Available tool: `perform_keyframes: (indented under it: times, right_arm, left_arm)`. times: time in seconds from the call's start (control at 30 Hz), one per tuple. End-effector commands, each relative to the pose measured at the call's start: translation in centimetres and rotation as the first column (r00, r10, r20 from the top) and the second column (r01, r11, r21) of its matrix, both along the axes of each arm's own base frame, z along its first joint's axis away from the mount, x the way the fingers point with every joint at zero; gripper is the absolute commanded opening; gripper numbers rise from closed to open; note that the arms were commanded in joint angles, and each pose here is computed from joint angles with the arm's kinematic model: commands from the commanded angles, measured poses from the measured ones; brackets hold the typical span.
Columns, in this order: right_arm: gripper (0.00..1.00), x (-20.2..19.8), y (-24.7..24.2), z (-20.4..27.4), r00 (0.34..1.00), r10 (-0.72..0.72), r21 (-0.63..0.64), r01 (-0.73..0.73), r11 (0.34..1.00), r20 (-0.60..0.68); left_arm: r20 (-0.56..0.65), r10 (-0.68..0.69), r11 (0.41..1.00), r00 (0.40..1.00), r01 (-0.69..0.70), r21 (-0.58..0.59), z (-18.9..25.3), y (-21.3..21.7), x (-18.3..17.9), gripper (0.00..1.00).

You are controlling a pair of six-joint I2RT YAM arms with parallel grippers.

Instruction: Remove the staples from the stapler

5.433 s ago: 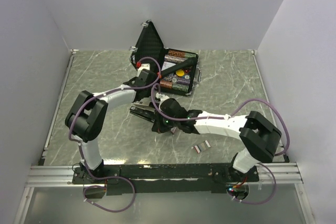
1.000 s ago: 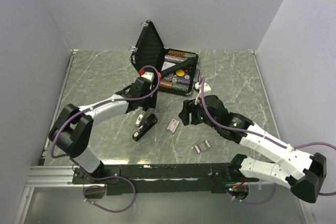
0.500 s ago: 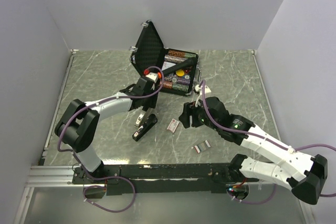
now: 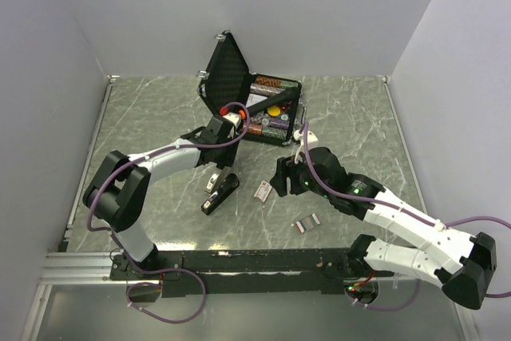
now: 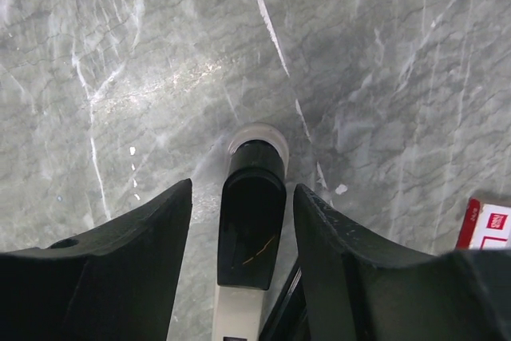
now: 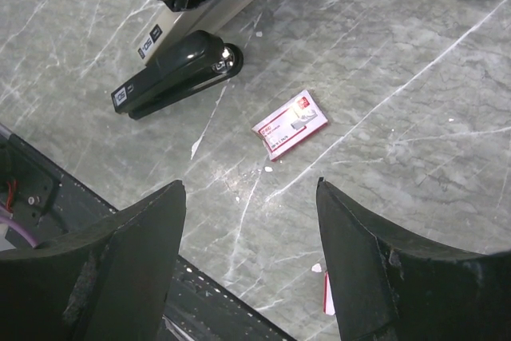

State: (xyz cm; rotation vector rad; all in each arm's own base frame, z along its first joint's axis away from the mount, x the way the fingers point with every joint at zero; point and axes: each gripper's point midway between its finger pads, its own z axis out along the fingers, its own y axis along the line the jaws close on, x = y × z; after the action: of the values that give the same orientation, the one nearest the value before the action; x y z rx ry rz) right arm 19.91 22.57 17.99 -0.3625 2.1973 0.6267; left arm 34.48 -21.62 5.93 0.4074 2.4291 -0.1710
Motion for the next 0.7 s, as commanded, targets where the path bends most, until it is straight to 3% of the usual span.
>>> perform_keyframes:
  times: [0.0, 0.17, 0.37, 0.47, 0.53, 0.67]
  right_arm:
    - [0.74, 0.4, 0.2, 1.0, 1.0, -0.009, 0.03, 0.009, 1.0, 0.02]
    - [0.74, 0.2, 0.1, 0.9, 1.0, -0.008, 0.038, 0.008, 0.999, 0.021]
    - [0.74, 0.1, 0.1, 1.0, 1.0, -0.009, 0.043, 0.008, 0.999, 0.02]
    - [0.74, 0.0, 0.0, 1.0, 1.0, -0.008, 0.044, 0.007, 0.999, 0.021]
    - [0.74, 0.0, 0.0, 1.0, 1.0, -0.007, 0.046, 0.006, 0.999, 0.019]
    - [0.74, 0.0, 0.2, 1.2, 1.0, -0.004, 0.055, 0.003, 0.998, 0.023]
  left_arm:
    - [0.011, -0.024, 1.0, 1.0, 0.024, -0.002, 1.0, -0.3, 0.7, 0.58]
    - [0.003, -0.021, 1.0, 1.0, 0.021, 0.009, 0.9, 0.2, 0.7, 0.46]
    - [-0.024, -0.027, 0.999, 0.999, 0.027, 0.021, 0.1, 0.4, 0.3, 0.4]
    - [-0.037, -0.03, 0.999, 0.999, 0.03, 0.019, -0.1, 0.4, 0.2, 0.21]
    - [-0.032, -0.011, 0.999, 0.999, 0.012, 0.036, 0.0, 0.8, 0.3, 0.01]
    - [0.014, 0.022, 0.998, 1.0, -0.023, 0.056, 1.4, 1.6, 1.0, 0.01]
